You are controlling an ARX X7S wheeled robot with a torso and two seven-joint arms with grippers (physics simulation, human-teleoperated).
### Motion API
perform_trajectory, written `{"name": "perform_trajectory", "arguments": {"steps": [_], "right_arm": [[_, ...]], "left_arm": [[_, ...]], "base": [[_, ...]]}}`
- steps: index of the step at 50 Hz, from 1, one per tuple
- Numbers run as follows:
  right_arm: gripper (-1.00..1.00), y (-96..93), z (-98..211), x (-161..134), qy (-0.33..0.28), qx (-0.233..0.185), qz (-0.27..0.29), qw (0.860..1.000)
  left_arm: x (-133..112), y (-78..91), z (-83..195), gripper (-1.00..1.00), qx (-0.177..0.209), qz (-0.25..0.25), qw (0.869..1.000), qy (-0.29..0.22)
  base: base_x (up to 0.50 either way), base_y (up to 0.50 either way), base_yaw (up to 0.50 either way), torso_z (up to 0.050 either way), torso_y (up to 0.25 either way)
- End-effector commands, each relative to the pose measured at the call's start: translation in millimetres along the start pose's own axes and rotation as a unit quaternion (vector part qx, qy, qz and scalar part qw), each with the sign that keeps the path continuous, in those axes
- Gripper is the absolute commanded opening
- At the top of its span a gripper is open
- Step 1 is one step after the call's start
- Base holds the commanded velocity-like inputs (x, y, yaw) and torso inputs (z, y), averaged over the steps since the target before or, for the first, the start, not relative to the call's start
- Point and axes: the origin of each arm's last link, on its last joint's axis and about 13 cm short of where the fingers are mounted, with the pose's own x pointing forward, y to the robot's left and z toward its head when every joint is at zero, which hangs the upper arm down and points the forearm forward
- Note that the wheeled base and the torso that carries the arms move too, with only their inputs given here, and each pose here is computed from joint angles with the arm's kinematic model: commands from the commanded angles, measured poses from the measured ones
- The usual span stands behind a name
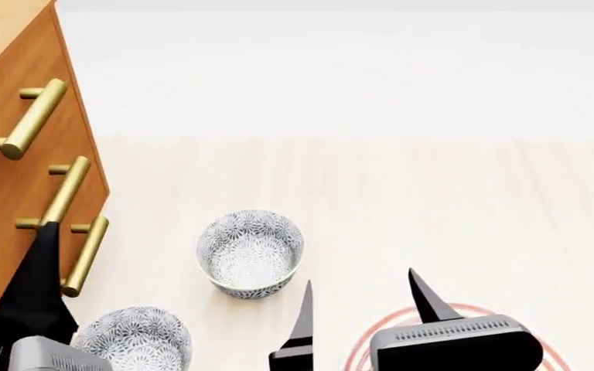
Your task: Open the top drawer of the cabinet.
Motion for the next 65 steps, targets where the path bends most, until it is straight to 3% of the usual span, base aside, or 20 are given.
{"name": "perform_trajectory", "arguments": {"steps": [1, 14, 20, 33, 65], "right_arm": [[1.0, 0.1, -3, 0, 0.003, -0.001, 0.0, 1.0], [1.0, -0.8, -3, 1, 0.004, 0.0, 0.0, 1.0], [1.0, -2.4, -5, 2, 0.005, 0.002, -0.003, 1.0], [1.0, -5.4, -5, -1, 0.004, 0.002, -0.006, 1.0], [1.0, -3.3, -4, -1, 0.0, 0.004, -0.001, 1.0]], "left_arm": [[12, -0.6, -3, 1.0, 0.0, -0.014, 1.0, 0.008], [51, -7.4, -8, 1.0, 0.012, -0.038, 0.999, 0.026], [73, -23.1, -16, 1.0, 0.024, -0.061, 0.997, 0.049], [119, -31.7, -28, 1.0, 0.045, -0.062, 0.993, 0.087], [116, -50.8, -51, 1.0, 0.07, -0.083, 0.986, 0.125]], "base": [[0.0, 0.0, 0.0, 0.0, 0.0], [0.0, 0.0, 0.0, 0.0, 0.0], [0.0, 0.0, 0.0, 0.0, 0.0], [0.0, 0.0, 0.0, 0.0, 0.0], [0.0, 0.0, 0.0, 0.0, 0.0]]}}
